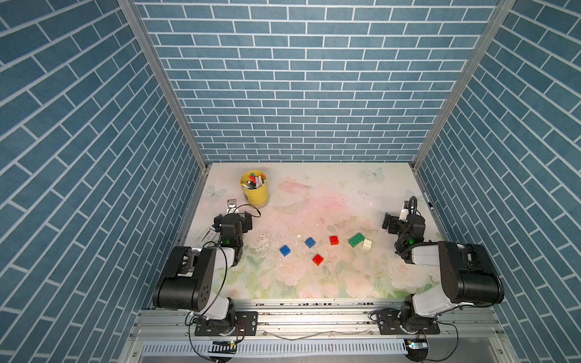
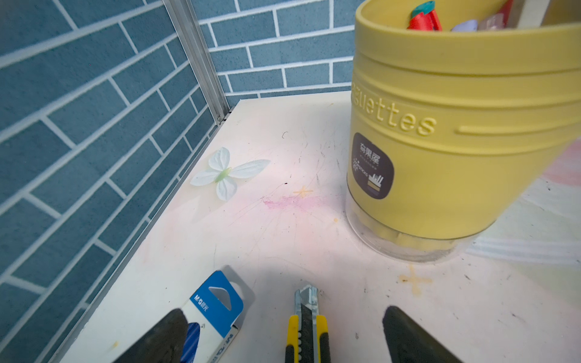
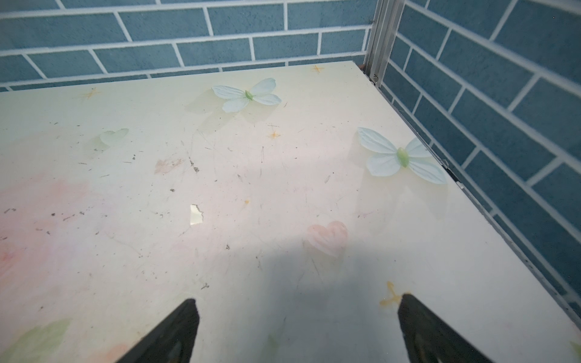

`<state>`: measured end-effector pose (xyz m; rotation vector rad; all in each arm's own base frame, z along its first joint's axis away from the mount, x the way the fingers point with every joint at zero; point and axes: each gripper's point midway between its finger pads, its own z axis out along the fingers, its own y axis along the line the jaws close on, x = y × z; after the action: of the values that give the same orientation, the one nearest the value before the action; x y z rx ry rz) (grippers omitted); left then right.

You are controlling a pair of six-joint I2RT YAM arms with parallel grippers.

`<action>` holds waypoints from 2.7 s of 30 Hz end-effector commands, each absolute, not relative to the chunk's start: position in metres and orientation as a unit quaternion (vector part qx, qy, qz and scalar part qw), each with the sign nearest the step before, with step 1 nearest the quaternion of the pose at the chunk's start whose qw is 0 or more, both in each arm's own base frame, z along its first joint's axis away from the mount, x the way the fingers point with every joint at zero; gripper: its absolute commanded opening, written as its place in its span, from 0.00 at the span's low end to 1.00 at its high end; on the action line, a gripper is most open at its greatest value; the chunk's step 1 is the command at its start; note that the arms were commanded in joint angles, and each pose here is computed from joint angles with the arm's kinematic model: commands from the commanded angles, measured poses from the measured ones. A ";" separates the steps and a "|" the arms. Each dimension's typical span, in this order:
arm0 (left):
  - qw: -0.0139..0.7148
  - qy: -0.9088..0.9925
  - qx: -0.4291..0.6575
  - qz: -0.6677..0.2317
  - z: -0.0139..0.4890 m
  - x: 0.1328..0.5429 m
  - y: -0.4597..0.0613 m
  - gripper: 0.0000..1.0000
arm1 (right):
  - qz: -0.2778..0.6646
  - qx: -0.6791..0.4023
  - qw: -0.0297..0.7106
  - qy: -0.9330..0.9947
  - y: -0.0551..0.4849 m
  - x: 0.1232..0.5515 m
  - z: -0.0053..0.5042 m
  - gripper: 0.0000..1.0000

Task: Assemble the letter y with lego
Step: Move the lego brick at the center of the board.

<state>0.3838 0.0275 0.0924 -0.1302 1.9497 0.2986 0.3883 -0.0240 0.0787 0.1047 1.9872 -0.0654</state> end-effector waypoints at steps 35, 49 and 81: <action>0.324 0.926 -0.109 -0.159 0.129 0.315 -0.103 0.71 | 0.202 -0.007 0.239 0.950 0.145 0.303 0.137 0.56; 0.273 0.932 -0.140 -0.196 0.082 0.257 -0.112 0.71 | 0.171 -0.226 0.140 0.949 0.259 0.271 0.103 0.59; 0.254 0.937 -0.149 -0.187 0.073 0.256 -0.112 0.76 | 0.082 -0.354 0.039 0.931 0.341 0.262 0.032 0.39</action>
<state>0.2587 -0.1119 0.0768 -0.4039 2.5284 -0.5206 0.2610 0.3486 0.0367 -1.0711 2.8355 0.3449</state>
